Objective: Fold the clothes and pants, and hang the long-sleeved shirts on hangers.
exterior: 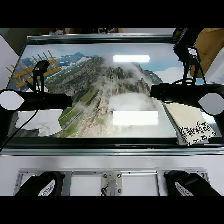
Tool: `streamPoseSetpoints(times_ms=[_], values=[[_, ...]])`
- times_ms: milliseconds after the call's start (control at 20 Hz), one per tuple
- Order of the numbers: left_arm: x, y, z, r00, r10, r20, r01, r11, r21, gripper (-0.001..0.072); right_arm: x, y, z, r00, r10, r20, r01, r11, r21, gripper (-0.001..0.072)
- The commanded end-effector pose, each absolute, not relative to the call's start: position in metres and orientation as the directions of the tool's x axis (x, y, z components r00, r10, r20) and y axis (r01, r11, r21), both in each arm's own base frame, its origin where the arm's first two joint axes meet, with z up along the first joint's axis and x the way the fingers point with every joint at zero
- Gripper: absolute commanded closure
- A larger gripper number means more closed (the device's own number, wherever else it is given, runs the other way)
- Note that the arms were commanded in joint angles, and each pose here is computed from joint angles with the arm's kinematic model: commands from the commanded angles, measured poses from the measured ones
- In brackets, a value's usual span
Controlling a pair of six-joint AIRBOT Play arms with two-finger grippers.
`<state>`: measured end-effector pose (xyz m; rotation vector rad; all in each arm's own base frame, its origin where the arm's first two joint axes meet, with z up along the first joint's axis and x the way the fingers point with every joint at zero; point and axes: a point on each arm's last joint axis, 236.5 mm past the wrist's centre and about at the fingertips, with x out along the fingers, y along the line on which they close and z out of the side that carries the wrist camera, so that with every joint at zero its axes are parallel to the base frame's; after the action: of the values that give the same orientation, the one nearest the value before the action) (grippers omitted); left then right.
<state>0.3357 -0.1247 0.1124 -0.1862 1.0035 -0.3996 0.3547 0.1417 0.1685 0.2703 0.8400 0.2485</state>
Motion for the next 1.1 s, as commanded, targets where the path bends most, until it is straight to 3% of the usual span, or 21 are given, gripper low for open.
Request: streamPoseSetpoints(times_ms=[0, 450, 500, 550, 600, 800, 900, 1050], values=[[0.336, -0.125, 0.112, 0.472, -0.409, -0.781, 0.240, 0.912, -0.332, 0.0693, 0.354, 0.142, 0.169, 0.642, 0.321, -0.696, -0.110, 0.937, 0.331, 0.0697], [0.338, -0.123, 0.113, 0.480, -0.401, -0.780, 0.239, 0.915, -0.324, 0.0693, 0.354, 0.142, 0.169, 0.642, 0.321, -0.696, -0.110, 0.937, 0.331, 0.0697], [0.345, -0.115, 0.114, 0.510, -0.371, -0.776, 0.237, 0.928, -0.288, 0.0611, 0.354, 0.142, 0.169, 0.642, 0.321, -0.696, -0.110, 0.937, 0.331, 0.0697], [0.352, -0.099, 0.115, 0.538, -0.319, -0.780, 0.224, 0.946, -0.233, 0.0140, 0.354, 0.142, 0.169, 0.642, 0.321, -0.696, -0.110, 0.937, 0.331, 0.0697], [0.361, -0.074, 0.116, 0.570, -0.234, -0.788, 0.185, 0.971, -0.155, 0.0006, 0.354, 0.142, 0.169, 0.642, 0.321, -0.696, -0.110, 0.937, 0.331, 0.0697], [0.382, 0.074, 0.097, 0.527, 0.202, -0.825, -0.087, 0.979, 0.184, 0.0007, 0.354, 0.142, 0.169, 0.642, 0.321, -0.696, -0.110, 0.937, 0.331, 0.0697], [0.380, 0.128, 0.069, 0.435, 0.283, -0.855, -0.189, 0.957, 0.220, 0.0007, 0.354, 0.142, 0.169, 0.642, 0.321, -0.696, -0.110, 0.937, 0.331, 0.0697], [0.373, 0.184, 0.014, 0.307, 0.304, -0.902, -0.293, 0.932, 0.214, 0.0007, 0.354, 0.142, 0.169, 0.642, 0.321, -0.696, -0.110, 0.937, 0.331, 0.0697]])
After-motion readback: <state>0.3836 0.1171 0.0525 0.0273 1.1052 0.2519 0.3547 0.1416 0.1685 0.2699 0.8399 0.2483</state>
